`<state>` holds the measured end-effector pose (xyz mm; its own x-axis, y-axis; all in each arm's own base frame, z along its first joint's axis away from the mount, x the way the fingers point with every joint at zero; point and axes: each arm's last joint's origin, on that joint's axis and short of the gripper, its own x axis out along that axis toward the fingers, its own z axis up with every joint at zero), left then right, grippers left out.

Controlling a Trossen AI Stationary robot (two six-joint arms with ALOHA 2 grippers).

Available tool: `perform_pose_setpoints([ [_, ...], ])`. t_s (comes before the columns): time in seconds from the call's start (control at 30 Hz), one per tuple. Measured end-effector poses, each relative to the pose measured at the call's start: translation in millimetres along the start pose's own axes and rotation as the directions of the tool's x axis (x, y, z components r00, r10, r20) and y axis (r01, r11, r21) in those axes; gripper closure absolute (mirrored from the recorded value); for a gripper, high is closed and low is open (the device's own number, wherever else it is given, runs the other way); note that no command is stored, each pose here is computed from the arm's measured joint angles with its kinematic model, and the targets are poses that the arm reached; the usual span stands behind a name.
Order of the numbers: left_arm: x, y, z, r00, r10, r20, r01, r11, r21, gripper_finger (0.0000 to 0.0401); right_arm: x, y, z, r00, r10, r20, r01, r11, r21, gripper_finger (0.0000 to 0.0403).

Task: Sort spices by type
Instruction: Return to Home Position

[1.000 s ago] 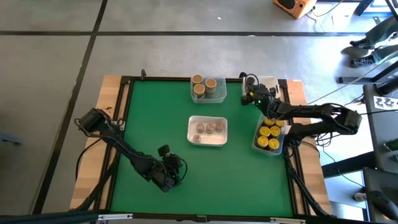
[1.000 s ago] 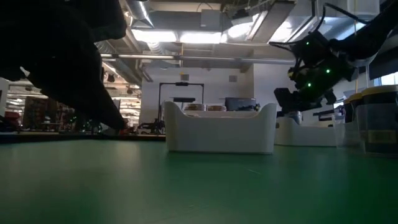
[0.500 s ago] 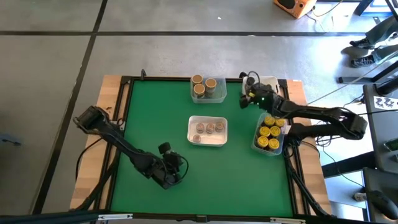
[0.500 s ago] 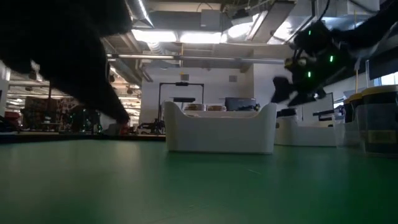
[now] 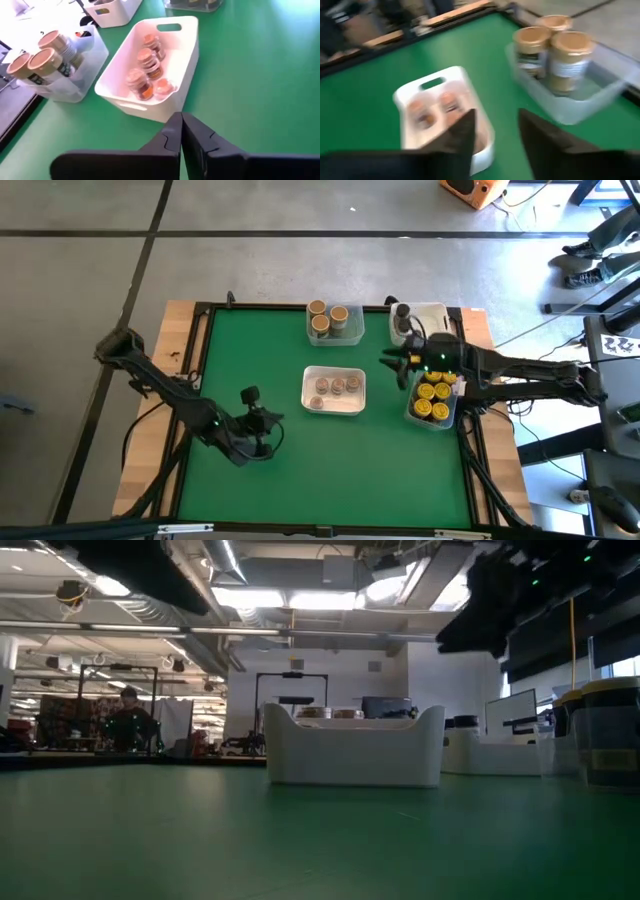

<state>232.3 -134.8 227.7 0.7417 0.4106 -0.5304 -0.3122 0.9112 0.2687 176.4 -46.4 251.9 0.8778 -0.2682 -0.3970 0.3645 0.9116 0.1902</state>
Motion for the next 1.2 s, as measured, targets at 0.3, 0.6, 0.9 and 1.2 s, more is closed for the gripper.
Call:
perform_pose_setpoints([
  [0.3, -14.4, 32.0, -29.2, 0.992, -0.104, 0.075, 0.108, 0.992, -0.063, 0.0398, -34.8, 22.3, -13.3, 0.980, 0.192, 0.060, -0.182, 0.972, -0.149, 0.0380],
  [0.6, -23.4, 62.9, -40.6, 0.886, -0.355, 0.297, 0.389, 0.919, -0.063, 0.0400, -60.7, 18.3, -40.5, 0.892, 0.407, 0.198, -0.366, 0.906, -0.213, 0.0380],
  [0.9, -19.4, 100.4, -63.5, 0.861, -0.254, 0.440, 0.338, 0.933, -0.123, 0.0400, -63.1, 9.5, -66.3, 0.858, 0.434, 0.274, -0.376, 0.895, -0.240, 0.0393],
  [1.2, -11.3, 129.4, -96.0, 0.868, -0.103, 0.486, 0.225, 0.954, -0.200, 0.0400, -63.7, 4.0, -81.1, 0.847, 0.427, 0.317, -0.370, 0.901, -0.226, 0.0393],
])
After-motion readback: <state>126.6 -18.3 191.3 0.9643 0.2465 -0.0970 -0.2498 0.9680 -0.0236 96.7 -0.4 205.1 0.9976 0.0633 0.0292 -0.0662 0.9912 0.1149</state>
